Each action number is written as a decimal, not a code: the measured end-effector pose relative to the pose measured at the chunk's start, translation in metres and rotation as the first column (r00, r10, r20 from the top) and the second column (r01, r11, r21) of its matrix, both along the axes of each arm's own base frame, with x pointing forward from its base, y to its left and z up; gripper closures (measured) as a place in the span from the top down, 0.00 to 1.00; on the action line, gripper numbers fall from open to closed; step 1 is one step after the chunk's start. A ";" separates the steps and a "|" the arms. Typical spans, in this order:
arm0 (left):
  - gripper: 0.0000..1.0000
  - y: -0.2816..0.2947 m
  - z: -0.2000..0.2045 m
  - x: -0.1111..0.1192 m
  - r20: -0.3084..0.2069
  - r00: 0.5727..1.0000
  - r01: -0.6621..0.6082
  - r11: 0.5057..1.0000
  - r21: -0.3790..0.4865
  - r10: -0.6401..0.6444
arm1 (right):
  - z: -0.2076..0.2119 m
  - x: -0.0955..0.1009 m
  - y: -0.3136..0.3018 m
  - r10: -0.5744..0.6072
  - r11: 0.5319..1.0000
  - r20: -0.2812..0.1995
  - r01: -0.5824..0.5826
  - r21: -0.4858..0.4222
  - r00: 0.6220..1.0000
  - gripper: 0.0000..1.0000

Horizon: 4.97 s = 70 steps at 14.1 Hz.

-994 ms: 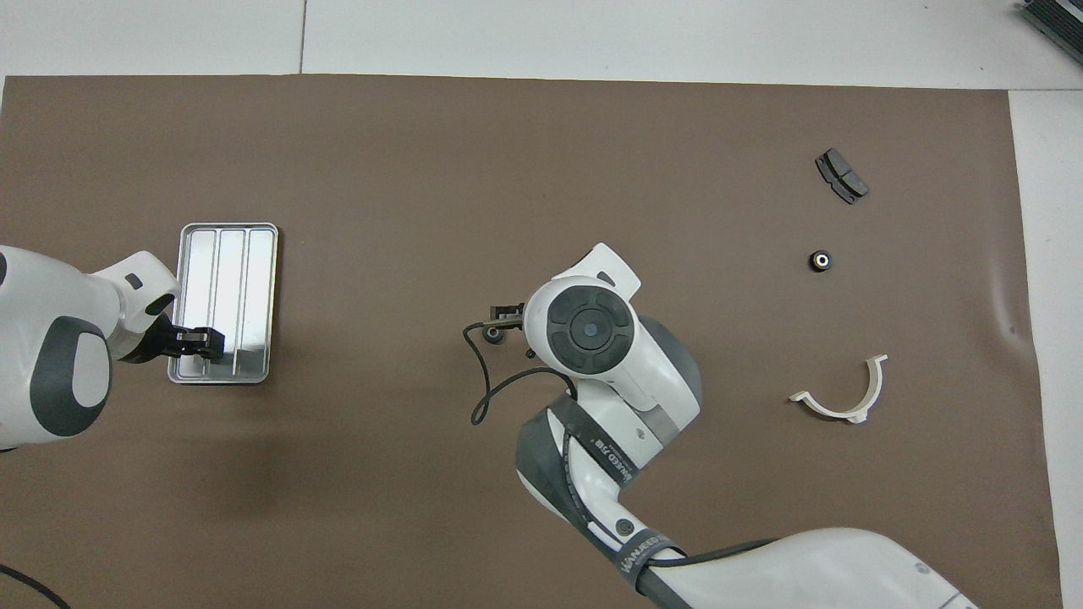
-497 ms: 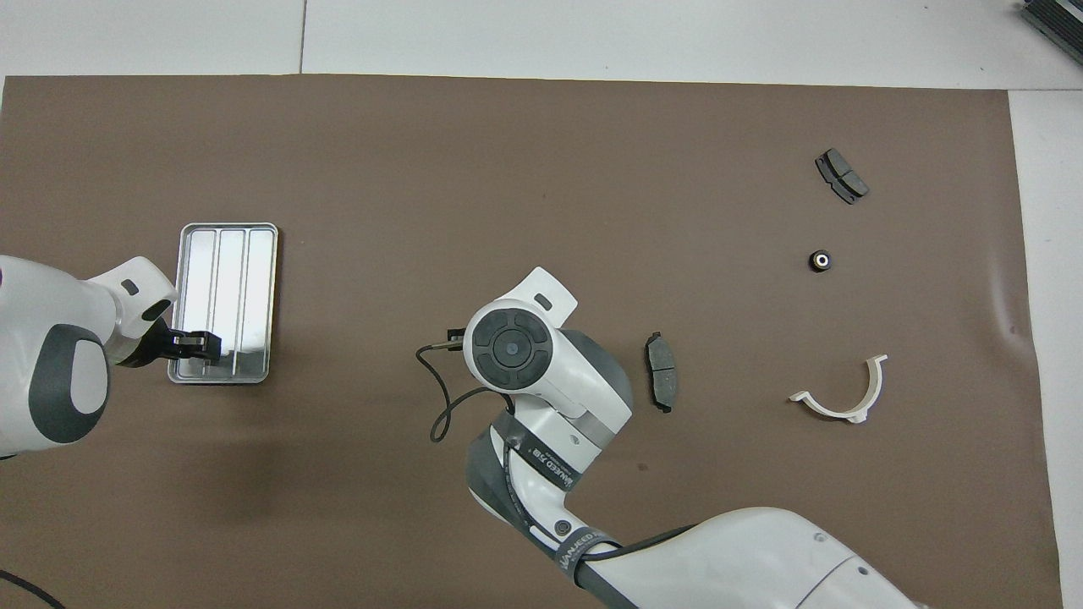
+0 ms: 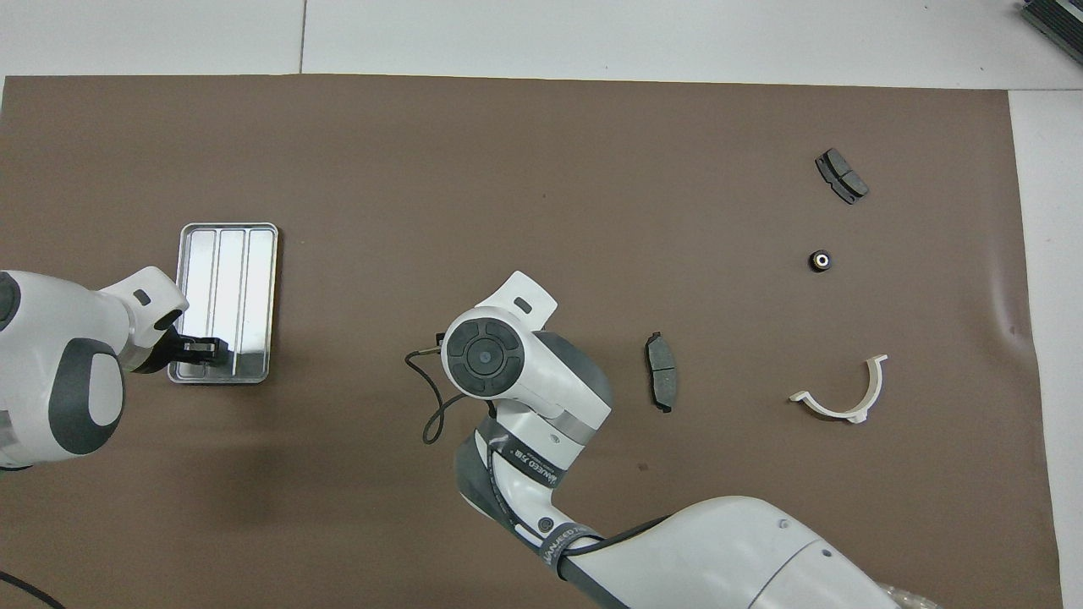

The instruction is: Place bearing gear from tray to pile

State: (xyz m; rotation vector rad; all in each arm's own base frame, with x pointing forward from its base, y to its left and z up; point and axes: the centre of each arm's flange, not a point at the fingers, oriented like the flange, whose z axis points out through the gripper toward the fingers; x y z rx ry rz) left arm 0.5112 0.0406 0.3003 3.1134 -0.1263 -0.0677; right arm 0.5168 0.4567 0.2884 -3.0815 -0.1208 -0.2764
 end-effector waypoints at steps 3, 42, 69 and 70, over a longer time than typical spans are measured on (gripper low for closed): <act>0.37 0.000 0.001 0.000 0.001 1.000 0.002 1.000 0.000 -0.002 | 0.000 0.001 0.001 0.004 1.000 0.009 -0.004 0.007 1.000 0.67; 0.90 -0.268 0.119 0.090 0.112 0.972 -0.204 0.979 -0.021 0.205 | 0.070 0.052 -0.341 -0.055 0.998 -0.128 0.053 -0.019 0.990 1.00; 1.00 -0.070 0.266 0.048 0.036 0.993 -0.110 0.994 0.005 0.109 | 0.011 0.007 0.012 0.029 1.000 -0.001 -0.029 -0.001 1.000 0.53; 1.00 -0.070 0.266 0.049 0.036 0.993 -0.110 0.994 0.005 0.109 | 0.009 0.009 0.011 0.027 1.000 0.002 -0.027 0.004 1.000 0.53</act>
